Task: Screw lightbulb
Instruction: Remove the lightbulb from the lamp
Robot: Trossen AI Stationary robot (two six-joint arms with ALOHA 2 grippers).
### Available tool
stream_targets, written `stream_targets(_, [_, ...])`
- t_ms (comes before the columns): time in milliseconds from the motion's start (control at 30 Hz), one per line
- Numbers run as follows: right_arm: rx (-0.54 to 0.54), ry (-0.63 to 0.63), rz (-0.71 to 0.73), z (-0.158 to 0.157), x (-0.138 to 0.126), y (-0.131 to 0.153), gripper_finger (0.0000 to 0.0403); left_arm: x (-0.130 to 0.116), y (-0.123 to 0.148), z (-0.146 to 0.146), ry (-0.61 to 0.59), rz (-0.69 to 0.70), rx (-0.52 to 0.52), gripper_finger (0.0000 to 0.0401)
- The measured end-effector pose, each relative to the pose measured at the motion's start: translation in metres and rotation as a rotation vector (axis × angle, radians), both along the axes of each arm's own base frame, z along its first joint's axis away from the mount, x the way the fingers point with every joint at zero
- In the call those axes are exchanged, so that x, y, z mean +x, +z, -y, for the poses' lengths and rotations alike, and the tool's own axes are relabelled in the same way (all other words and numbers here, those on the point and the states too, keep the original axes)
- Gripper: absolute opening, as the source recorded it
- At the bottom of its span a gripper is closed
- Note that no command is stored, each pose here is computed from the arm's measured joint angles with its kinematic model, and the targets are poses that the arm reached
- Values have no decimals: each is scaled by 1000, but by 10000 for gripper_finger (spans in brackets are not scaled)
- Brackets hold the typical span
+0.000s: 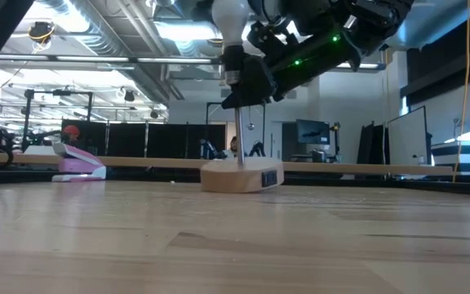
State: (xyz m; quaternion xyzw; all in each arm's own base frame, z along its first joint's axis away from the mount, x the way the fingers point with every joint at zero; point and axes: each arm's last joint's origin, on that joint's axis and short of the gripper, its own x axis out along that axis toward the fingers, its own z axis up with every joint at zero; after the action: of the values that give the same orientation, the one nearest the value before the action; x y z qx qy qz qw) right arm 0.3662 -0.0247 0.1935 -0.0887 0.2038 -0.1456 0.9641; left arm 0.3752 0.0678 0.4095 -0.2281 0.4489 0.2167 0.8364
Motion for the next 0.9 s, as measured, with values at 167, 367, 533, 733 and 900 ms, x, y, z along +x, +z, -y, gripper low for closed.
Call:
stream_targets(167, [-4,2,10,0,0,1,58,-11,7,-8,-29,-9,45,331])
stream_targets(367, [-10,-4,36,1,1,3,96,-15,12,-9,-87,-7,88,331])
stream_targets(533, [-10,-3,50,1,1,4,155,-17,13,-9,-150,-28,124,331])
stream_targets(733, [-2,10,26,0,1,2,220,-20,16,-8,-268,-44,199,331])
stream_targets(900, [3,18,21,0,1,2,245,-21,22,-7,-406,-32,303,331])
